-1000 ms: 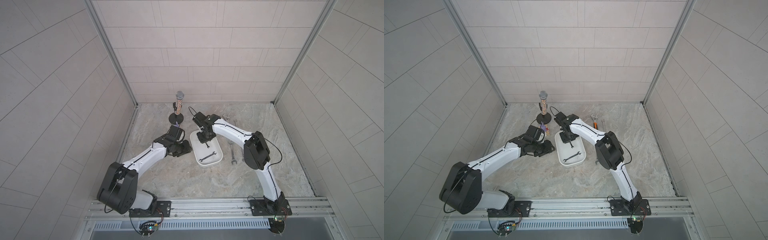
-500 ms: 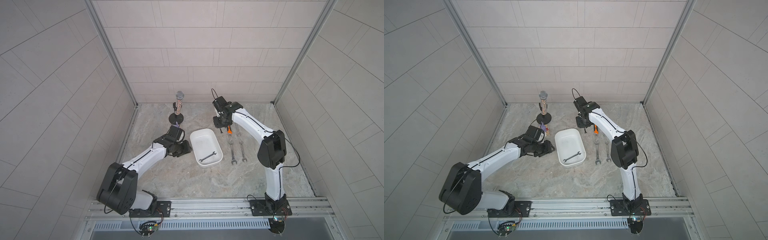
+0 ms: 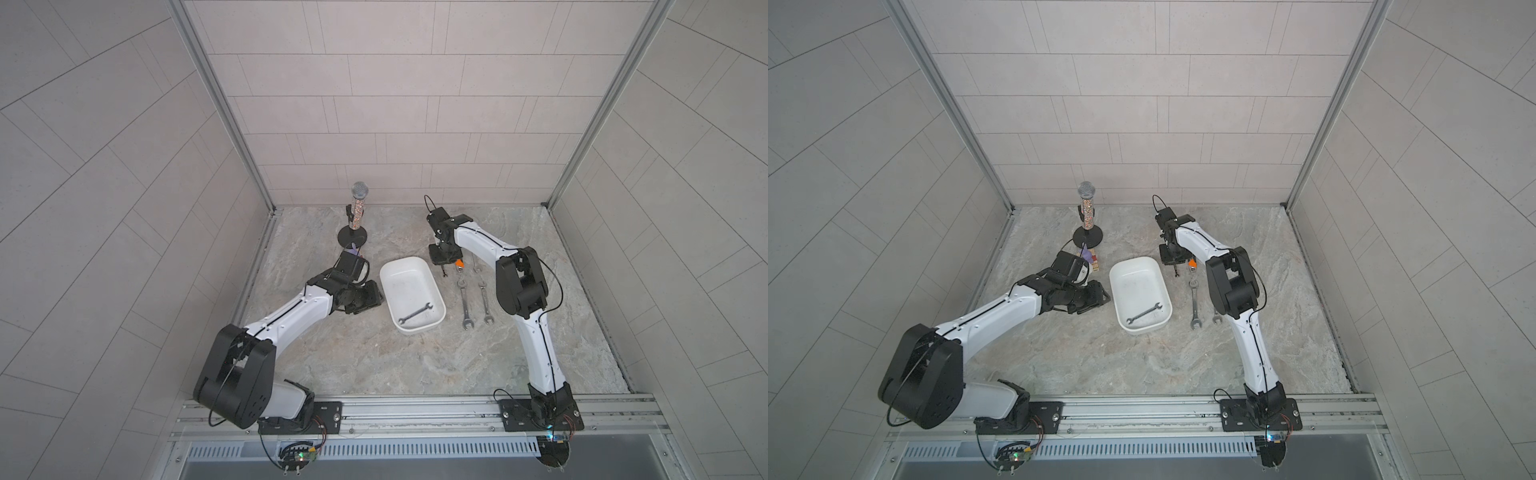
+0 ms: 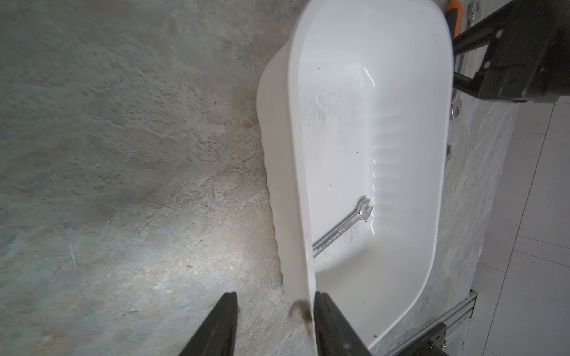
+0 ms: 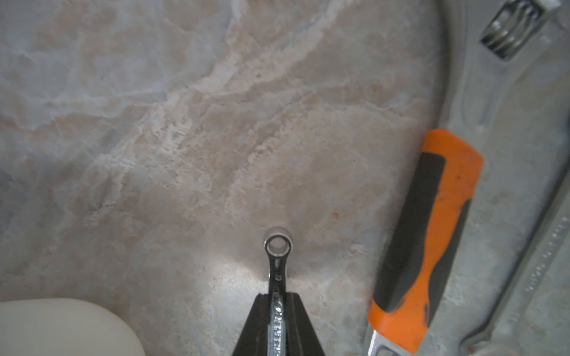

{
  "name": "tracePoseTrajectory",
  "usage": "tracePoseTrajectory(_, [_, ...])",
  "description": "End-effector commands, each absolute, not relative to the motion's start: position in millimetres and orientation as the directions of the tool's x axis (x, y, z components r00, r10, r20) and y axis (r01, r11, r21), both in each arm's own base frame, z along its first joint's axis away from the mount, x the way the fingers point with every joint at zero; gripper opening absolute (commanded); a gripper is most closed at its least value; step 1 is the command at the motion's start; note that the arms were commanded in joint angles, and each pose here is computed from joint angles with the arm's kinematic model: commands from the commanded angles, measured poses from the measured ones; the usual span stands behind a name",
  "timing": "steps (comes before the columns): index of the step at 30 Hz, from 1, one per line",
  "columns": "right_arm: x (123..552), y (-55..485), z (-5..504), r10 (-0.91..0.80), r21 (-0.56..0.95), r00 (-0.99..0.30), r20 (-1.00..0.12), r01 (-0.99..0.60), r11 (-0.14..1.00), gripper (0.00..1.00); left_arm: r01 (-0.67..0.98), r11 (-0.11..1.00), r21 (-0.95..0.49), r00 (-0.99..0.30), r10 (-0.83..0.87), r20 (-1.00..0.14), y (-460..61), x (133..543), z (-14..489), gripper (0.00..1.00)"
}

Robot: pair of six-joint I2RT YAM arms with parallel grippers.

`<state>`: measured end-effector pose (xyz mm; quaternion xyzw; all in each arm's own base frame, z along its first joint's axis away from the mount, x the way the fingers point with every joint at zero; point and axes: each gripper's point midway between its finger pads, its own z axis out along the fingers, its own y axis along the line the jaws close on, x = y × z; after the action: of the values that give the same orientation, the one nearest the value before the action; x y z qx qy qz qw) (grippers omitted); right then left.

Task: Take out the wrench from the storage box
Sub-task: Adjust the wrench in the storage box.

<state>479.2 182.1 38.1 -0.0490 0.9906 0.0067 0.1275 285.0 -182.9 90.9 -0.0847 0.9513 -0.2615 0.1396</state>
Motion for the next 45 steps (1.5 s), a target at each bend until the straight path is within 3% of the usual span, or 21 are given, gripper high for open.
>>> tracePoseTrajectory(1, [487.3,180.0,36.7,-0.077,0.006,-0.96,-0.27,-0.082,0.997,0.16,-0.091,0.862,-0.499,-0.949,-0.226,-0.218,-178.4,284.0,85.4,0.47])
tracePoseTrajectory(9, [484.7,177.3,41.8,-0.08,0.004,-0.96,-0.269,-0.084,0.996,0.35,-0.091,0.864,-0.496,-0.95,-0.225,-0.217,-178.0,284.8,84.5,0.47])
tracePoseTrajectory(13, [478.8,179.8,83.5,-0.09,0.02,-0.947,-0.309,-0.101,0.995,0.37,-0.087,0.865,-0.495,-0.949,-0.223,-0.222,-178.5,286.1,86.1,0.47])
tracePoseTrajectory(19, [419.5,201.2,151.6,-0.206,0.007,-0.902,-0.379,-0.225,0.974,0.32,-0.079,0.861,-0.502,-0.947,-0.221,-0.231,-181.4,289.0,91.6,0.48])
tracePoseTrajectory(30, [272.0,245.3,115.9,-0.429,0.058,-0.872,-0.236,-0.454,0.889,0.2,-0.067,0.849,-0.524,-0.951,-0.213,-0.224,-192.4,286.9,95.1,0.48])
tracePoseTrajectory(37, [242.2,257.2,79.4,-0.492,0.122,-0.863,-0.117,-0.504,0.855,0.17,-0.073,0.847,-0.526,-0.957,-0.208,-0.203,-197.7,285.8,90.4,0.48])
tracePoseTrajectory(45, [243.6,282.9,73.5,-0.512,0.173,-0.85,-0.122,-0.526,0.833,0.17,-0.082,0.847,-0.526,-0.958,-0.212,-0.192,-197.8,285.1,85.8,0.48])
